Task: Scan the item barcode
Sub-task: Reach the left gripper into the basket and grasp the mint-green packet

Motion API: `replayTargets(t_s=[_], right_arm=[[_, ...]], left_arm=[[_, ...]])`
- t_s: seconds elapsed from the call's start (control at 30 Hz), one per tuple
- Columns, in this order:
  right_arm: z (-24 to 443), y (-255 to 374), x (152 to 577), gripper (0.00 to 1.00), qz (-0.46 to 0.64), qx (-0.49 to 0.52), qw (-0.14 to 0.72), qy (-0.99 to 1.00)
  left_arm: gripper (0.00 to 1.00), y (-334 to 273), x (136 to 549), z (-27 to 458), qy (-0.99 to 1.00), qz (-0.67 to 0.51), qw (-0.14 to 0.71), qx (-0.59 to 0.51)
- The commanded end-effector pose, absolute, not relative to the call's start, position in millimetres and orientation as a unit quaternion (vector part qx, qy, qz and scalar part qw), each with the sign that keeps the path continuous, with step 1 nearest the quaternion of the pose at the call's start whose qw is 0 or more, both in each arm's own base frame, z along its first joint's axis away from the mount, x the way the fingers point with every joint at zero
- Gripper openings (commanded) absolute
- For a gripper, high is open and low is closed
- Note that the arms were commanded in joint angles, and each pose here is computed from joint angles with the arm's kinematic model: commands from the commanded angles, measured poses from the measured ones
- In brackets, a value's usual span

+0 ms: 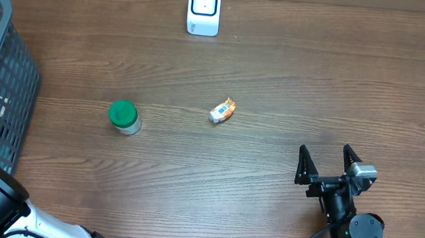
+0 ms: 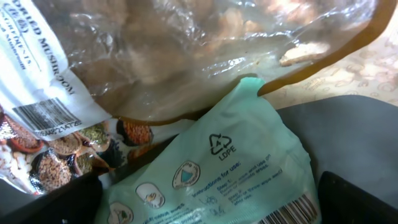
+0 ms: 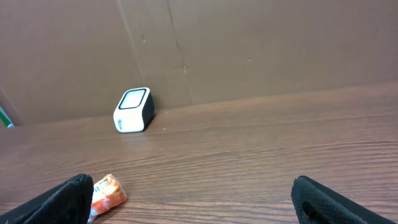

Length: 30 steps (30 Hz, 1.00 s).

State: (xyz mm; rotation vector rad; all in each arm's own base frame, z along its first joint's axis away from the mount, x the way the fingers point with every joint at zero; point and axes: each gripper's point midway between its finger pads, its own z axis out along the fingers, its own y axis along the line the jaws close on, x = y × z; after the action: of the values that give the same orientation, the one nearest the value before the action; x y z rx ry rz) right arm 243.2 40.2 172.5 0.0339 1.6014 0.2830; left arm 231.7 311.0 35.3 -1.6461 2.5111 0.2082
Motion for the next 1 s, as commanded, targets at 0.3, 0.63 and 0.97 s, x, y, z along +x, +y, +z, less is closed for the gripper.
replayTargets(t_s=[0.3, 0.63, 0.97], right_arm=[[170.2, 40.5, 243.2, 1.00, 0.125, 0.013, 0.688, 0.715], [170.2, 40.5, 243.2, 1.00, 0.125, 0.013, 0.688, 0.715], [170.2, 40.5, 243.2, 1.00, 0.125, 0.013, 0.688, 0.715]], left_arm=[[0.20, 298.8, 228.6, 26.6, 0.839, 0.057, 0.054, -0.538], [0.04, 310.7, 244.0, 67.4, 0.839, 0.050, 0.071, -0.536], [0.04, 326.2, 277.4, 194.3, 0.835, 0.030, 0.157, -0.527]])
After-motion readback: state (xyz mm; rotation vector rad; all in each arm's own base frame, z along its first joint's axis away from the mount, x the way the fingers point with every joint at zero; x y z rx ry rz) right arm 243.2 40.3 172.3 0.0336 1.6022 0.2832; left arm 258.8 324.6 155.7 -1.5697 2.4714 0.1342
